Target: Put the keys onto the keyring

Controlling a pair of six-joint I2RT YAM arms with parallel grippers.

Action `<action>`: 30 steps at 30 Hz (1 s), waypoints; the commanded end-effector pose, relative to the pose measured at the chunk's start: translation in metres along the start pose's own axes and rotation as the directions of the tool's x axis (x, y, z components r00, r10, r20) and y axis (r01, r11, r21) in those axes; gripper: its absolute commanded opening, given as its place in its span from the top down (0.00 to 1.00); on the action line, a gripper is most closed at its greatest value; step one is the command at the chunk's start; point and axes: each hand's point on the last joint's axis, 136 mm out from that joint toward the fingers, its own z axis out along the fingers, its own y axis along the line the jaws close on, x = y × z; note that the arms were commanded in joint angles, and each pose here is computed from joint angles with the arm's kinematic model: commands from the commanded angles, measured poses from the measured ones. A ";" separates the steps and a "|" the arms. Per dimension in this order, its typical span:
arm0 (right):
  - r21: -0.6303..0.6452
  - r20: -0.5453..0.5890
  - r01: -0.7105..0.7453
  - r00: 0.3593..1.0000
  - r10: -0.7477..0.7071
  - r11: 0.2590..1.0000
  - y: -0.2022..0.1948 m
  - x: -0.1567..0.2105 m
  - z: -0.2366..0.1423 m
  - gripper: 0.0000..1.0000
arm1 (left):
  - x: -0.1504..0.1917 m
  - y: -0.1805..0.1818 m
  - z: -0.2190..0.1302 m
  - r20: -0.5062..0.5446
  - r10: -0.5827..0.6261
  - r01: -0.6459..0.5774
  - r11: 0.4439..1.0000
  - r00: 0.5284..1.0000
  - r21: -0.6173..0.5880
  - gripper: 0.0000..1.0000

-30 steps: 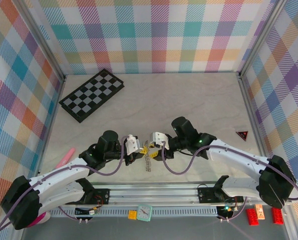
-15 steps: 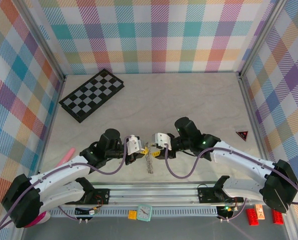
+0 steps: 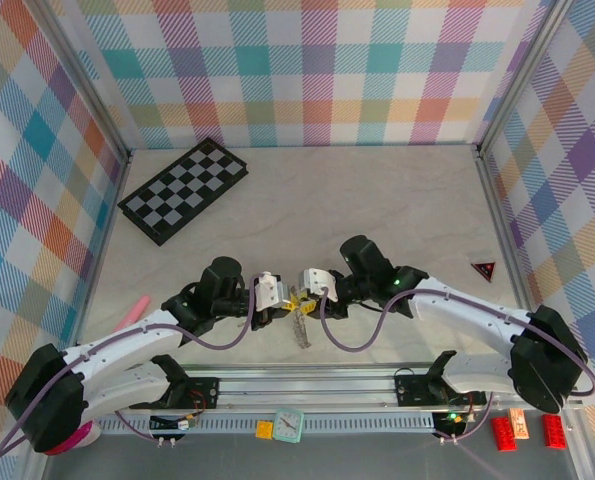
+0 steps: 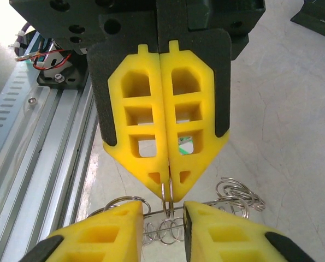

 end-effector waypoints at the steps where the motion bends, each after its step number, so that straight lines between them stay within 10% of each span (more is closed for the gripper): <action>1: -0.027 0.045 0.030 0.999 -0.029 0.999 0.002 -0.012 0.002 0.78 | -0.020 -0.002 -0.001 0.063 0.054 -0.055 0.998 0.997 0.017 1.00; 9: -0.023 0.057 0.029 0.998 -0.027 0.999 0.001 -0.014 0.004 1.00 | -0.020 -0.002 -0.001 0.070 0.042 -0.043 0.999 0.997 0.014 1.00; 16: -0.014 0.052 0.024 0.998 -0.023 1.000 0.002 -0.011 0.003 1.00 | -0.010 0.002 -0.004 0.044 0.009 -0.008 0.999 0.999 -0.034 0.73; 30: 0.014 0.051 0.024 0.998 -0.024 1.000 -0.001 -0.010 0.001 1.00 | 0.005 -0.003 -0.003 0.008 -0.042 0.042 0.999 0.999 -0.020 0.70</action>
